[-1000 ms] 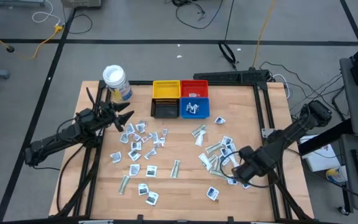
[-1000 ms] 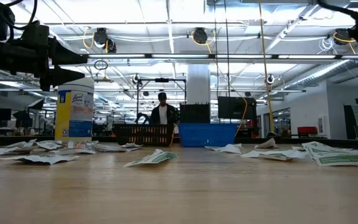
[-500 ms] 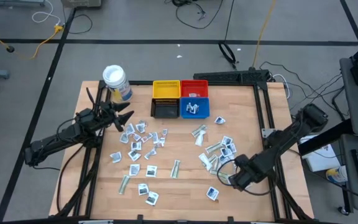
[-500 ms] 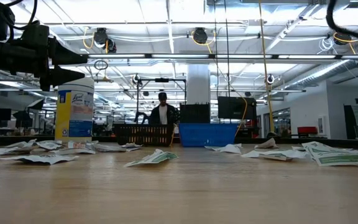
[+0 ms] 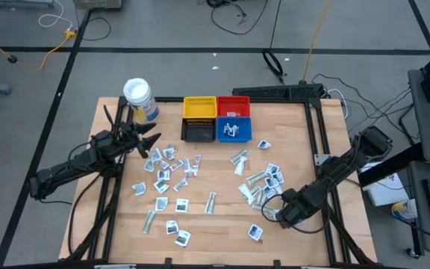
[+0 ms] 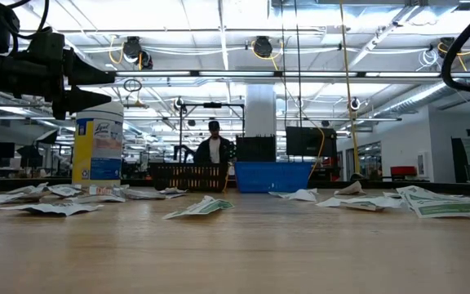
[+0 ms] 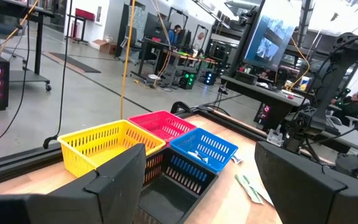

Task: Pick & Place First Aid Supplies
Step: Put the blue alcohol pad into the blue basket

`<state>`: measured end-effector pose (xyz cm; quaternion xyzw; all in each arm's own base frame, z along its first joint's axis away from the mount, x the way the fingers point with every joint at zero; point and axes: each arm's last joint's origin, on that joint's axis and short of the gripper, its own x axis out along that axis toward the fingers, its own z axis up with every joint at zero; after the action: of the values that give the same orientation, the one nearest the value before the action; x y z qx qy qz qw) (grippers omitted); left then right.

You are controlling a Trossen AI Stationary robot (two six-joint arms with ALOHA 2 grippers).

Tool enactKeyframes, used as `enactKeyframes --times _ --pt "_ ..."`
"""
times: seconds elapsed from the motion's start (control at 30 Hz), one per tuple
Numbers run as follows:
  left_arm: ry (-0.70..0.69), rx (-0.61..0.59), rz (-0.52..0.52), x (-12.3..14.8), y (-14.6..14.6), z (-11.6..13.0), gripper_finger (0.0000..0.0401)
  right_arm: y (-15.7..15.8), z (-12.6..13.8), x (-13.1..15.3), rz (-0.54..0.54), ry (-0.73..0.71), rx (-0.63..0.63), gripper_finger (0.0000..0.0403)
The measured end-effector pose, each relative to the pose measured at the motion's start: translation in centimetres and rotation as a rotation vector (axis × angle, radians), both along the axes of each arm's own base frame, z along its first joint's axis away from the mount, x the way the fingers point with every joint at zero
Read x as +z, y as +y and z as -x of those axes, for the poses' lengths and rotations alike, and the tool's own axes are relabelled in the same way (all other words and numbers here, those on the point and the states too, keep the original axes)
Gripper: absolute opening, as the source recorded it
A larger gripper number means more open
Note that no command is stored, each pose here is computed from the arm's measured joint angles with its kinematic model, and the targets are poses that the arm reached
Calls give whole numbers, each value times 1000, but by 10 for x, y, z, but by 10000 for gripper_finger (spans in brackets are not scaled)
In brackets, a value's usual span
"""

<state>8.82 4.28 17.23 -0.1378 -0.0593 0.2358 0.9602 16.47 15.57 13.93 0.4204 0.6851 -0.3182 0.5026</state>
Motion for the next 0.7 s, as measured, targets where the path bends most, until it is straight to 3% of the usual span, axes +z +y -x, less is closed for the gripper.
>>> enactKeyframes --times 0.5,0.7 --pt "0 0 0 0 0 0 306 1 -2 8 -70 6 -6 16" --pt "0 1 0 0 0 0 306 -6 -10 35 -70 -9 41 10"
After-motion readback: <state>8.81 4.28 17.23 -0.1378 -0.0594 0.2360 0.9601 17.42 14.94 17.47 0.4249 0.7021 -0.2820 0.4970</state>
